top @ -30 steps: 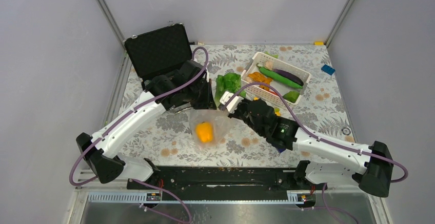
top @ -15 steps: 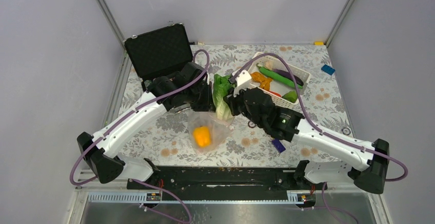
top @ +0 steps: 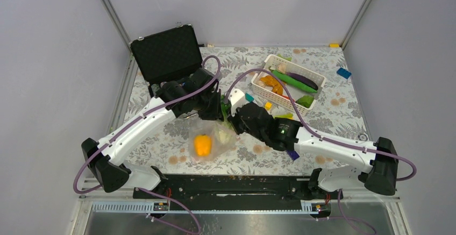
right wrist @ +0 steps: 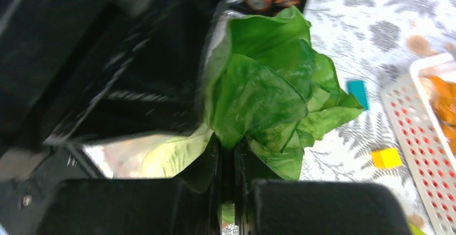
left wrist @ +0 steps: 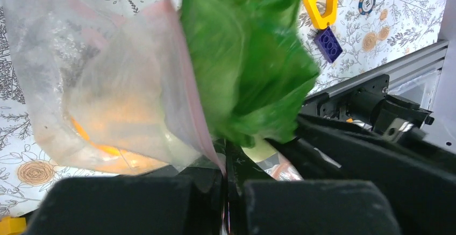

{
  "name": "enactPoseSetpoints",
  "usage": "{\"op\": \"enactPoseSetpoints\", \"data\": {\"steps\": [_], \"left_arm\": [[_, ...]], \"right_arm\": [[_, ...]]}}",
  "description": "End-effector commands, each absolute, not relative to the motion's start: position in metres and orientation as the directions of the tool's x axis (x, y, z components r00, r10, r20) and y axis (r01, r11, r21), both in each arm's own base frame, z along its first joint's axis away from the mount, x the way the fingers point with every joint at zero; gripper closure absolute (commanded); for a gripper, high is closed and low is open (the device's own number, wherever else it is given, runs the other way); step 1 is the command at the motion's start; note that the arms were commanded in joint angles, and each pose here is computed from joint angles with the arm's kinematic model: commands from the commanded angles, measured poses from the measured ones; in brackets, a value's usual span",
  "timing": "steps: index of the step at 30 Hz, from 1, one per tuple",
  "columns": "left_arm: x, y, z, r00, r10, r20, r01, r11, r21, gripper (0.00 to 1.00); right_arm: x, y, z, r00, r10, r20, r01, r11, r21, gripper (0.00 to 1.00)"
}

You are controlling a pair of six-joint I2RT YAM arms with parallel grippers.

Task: Place the food in the zip-top bag and seal the zipper
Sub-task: Place the fake vegetable in the zipper food storage bag.

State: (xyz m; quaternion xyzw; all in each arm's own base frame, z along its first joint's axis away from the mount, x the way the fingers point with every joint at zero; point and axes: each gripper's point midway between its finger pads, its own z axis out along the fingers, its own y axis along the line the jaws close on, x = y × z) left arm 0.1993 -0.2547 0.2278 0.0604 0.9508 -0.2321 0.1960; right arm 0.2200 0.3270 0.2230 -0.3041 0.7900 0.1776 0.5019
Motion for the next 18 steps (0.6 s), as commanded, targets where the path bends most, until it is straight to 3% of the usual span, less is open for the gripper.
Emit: {"op": "enactPoseSetpoints", "data": {"steps": [1,4,12,18], "left_arm": [[0.219,-0.273,0.264,-0.857,-0.033,-0.514,0.257,0.838,-0.482,1.0],[0.219,-0.271,0.265,-0.856,-0.032,-0.516,0.258,0.838,-0.481,1.0],[0.213,-0.269,0.279,-0.837,-0.016,-0.546,0.306,0.815,-0.492,1.0],[0.214,-0.259,0.281,-0.818,-0.033,-0.574,0.298,0.83,-0.471,1.0]], "right_arm": [[0.167,0.361,0.242,-0.137,-0.323,-0.937,-0.893,0.449,-0.024,1.0],[0.149,0.363,0.238,-0.071,-0.358,-0.931,-0.945,0.323,-0.052,1.0],[0.153,0.345,0.186,-0.104,-0.644,-0.758,-0.95,0.29,-0.116,1.0],[0.126,0.335,0.172,-0.035,-0.725,-0.688,-0.991,0.113,-0.068,1.0]]}}
